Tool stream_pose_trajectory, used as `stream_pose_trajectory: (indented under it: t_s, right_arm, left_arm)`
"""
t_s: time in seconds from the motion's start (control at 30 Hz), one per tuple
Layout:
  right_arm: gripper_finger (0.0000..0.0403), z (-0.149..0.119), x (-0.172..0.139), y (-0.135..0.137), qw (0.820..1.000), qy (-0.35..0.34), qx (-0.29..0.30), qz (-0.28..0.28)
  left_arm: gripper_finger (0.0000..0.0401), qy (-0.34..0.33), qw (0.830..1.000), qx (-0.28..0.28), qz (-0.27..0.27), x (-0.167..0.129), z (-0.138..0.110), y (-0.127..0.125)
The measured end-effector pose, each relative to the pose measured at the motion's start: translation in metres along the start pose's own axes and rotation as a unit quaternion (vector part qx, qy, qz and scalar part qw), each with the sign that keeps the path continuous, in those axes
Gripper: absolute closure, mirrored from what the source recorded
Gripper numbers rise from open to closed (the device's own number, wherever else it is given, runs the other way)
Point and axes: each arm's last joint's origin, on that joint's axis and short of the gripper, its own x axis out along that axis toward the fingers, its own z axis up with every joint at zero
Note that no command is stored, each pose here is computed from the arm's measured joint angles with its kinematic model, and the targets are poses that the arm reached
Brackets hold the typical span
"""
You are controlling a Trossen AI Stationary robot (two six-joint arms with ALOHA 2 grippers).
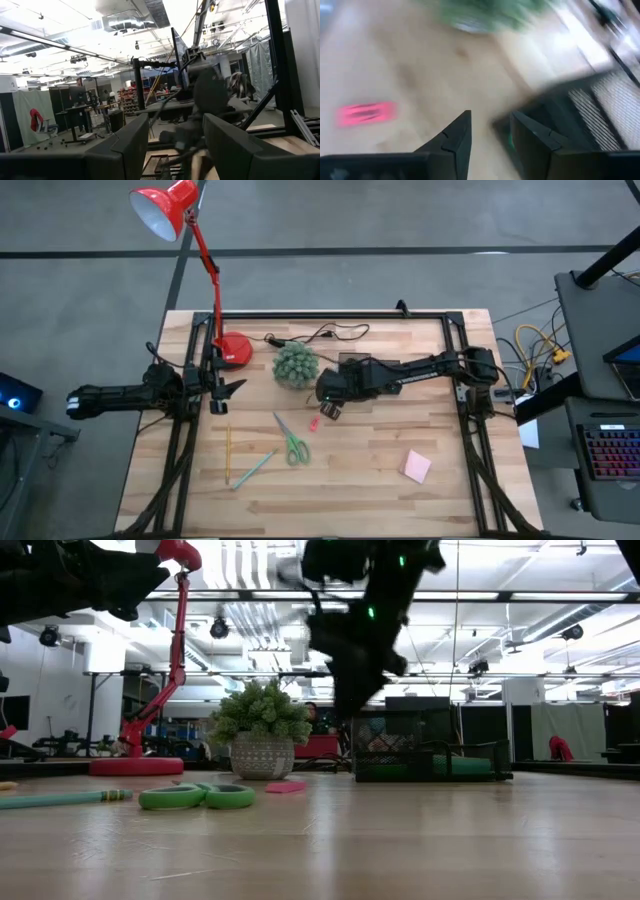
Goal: Pick and place office supplies into organizer
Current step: Put the pink eraser into the black desk organizer
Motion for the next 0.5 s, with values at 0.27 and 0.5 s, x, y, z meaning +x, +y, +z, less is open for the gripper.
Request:
stream_pose_trajectory:
  t_s: [0.27,0.5]
  right_arm:
    - [0.0284,-0.001,-0.027,0.045,0.926,-0.057,-0.347,0.137]
    - [0.0278,0.000,-0.029,0.052,0.892,-0.088,-0.423,0.135]
  left_arm:
    - [0.0225,0.000,1.000,-0.001,0.000,0.000,0.000,0.000]
    - [0.0225,0.000,1.000,0.000,0.000,0.000,0.000,0.000]
